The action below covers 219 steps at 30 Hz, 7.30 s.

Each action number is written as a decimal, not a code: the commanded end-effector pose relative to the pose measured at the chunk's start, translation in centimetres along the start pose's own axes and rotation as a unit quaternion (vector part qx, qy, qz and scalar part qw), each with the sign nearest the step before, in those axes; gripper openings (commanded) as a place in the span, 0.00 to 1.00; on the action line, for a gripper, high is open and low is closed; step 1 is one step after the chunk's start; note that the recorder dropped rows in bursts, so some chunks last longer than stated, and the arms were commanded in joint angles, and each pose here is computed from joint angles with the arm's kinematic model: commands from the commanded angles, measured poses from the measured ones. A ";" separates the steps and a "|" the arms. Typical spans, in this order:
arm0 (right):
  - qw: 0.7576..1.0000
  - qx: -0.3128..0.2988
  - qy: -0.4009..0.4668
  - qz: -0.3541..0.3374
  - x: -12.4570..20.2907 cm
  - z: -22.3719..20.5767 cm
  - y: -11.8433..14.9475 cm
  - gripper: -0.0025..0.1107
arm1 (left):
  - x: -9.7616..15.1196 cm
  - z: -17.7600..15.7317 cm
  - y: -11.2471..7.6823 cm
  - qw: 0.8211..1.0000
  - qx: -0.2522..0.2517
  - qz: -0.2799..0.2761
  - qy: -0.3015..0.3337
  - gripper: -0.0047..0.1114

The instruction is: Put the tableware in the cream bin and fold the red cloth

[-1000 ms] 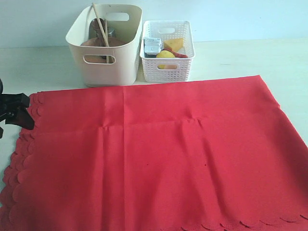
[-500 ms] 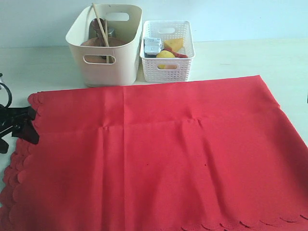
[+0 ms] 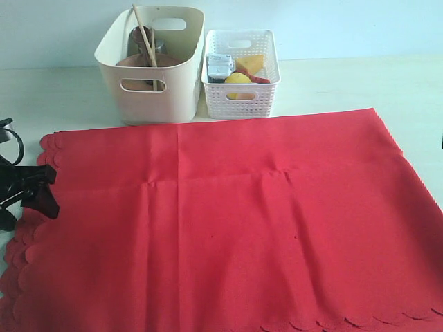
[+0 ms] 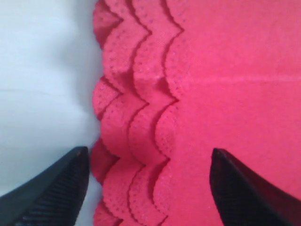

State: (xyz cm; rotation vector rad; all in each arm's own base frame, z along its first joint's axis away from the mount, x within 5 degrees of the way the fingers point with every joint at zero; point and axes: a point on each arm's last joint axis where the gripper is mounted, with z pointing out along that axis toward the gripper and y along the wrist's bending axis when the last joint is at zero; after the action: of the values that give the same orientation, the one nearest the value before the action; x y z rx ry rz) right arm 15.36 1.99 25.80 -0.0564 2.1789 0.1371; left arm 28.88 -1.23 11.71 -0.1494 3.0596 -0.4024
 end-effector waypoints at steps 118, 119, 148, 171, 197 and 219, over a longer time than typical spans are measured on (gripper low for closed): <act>0.932 -0.119 0.338 -0.045 6.4 19.1 5.8 0.02 | -1.7 -6.4 -20.2 0.933 0.286 0.196 0.097 0.05; 0.932 -0.119 0.338 -0.045 6.4 19.1 5.8 0.02 | -1.9 -6.1 -20.7 0.932 0.286 0.198 0.100 0.05; 0.970 0.013 0.214 -0.112 -3.0 7.1 3.0 0.02 | -2.9 3.0 -31.8 0.909 0.318 0.207 0.172 0.64; 0.972 0.012 0.209 -0.110 -3.1 7.1 3.1 0.02 | -8.3 -4.8 -24.5 0.967 0.128 0.216 0.036 0.62; 0.978 -0.002 0.191 -0.089 -3.4 7.3 3.4 0.02 | -7.2 4.6 -24.3 0.965 0.176 0.132 0.142 0.10; 0.978 -0.010 0.190 -0.080 -3.4 7.3 3.6 0.02 | -8.5 2.9 -33.2 0.905 0.406 0.116 0.058 0.78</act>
State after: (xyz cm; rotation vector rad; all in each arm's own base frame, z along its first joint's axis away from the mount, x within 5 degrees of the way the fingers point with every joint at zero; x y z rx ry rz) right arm 22.84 6.34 24.42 -0.2785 2.5651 0.0568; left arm 40.15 -32.75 15.92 0.2069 2.7591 -1.5984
